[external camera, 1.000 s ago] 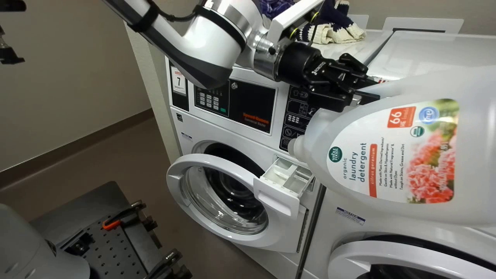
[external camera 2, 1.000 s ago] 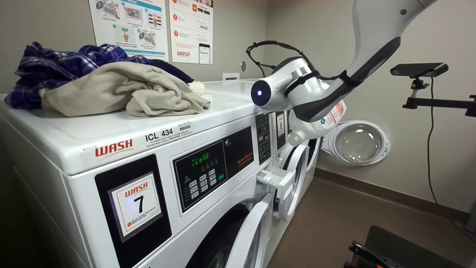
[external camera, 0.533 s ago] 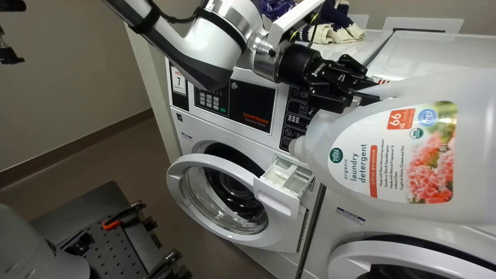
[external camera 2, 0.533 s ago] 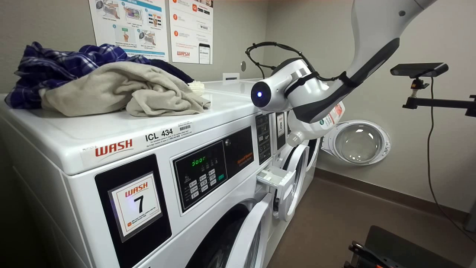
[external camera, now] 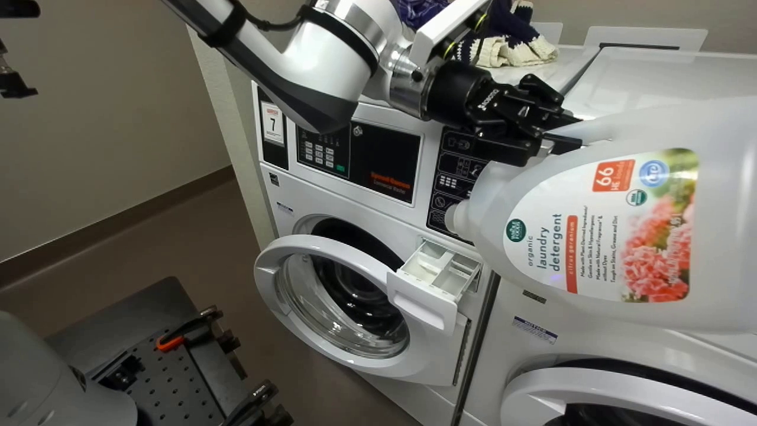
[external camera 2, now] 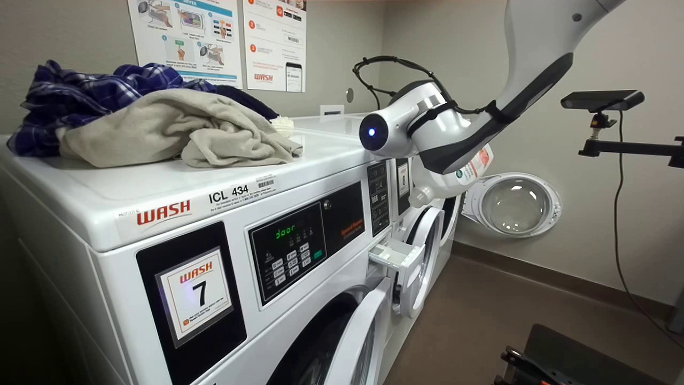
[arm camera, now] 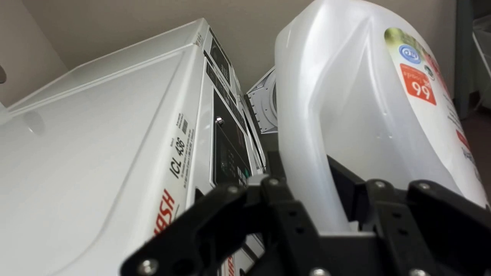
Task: Pour some detergent into the washing machine
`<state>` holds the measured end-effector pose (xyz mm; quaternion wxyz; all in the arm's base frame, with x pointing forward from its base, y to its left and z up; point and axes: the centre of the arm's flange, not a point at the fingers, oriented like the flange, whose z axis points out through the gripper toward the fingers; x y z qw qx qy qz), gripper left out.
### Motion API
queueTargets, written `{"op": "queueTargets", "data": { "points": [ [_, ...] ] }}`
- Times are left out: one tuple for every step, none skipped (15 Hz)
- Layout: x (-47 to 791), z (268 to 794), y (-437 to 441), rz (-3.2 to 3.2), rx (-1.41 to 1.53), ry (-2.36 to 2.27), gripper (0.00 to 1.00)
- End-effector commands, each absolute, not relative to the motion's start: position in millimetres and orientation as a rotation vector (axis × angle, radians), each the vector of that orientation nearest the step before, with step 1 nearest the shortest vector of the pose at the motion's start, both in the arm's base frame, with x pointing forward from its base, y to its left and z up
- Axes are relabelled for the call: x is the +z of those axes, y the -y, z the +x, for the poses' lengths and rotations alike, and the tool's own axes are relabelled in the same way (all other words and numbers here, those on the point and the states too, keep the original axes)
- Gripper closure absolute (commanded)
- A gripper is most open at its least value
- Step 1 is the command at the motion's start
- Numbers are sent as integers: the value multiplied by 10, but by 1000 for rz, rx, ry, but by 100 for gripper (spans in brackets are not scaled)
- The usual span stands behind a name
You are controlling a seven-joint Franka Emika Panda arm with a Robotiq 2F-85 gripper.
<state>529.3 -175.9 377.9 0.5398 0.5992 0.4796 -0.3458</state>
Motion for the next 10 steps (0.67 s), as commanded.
{"op": "queueTargets", "data": {
  "points": [
    [4177,5408,1737,1459,-747,-1079,93],
    [4233,5423,1723,1485,-731,-1068,93],
    [4300,5438,1709,1516,-713,-1055,93],
    [4361,5444,1697,1547,-693,-1043,93],
    [4438,5431,1681,1581,-669,-1030,93],
    [4505,5425,1670,1613,-643,-1013,93],
    [4586,5404,1661,1654,-615,-997,93],
    [4657,5387,1659,1694,-586,-975,93],
    [4741,5361,1654,1745,-551,-946,93],
    [4812,5340,1652,1799,-519,-917,93]
  ]
}}
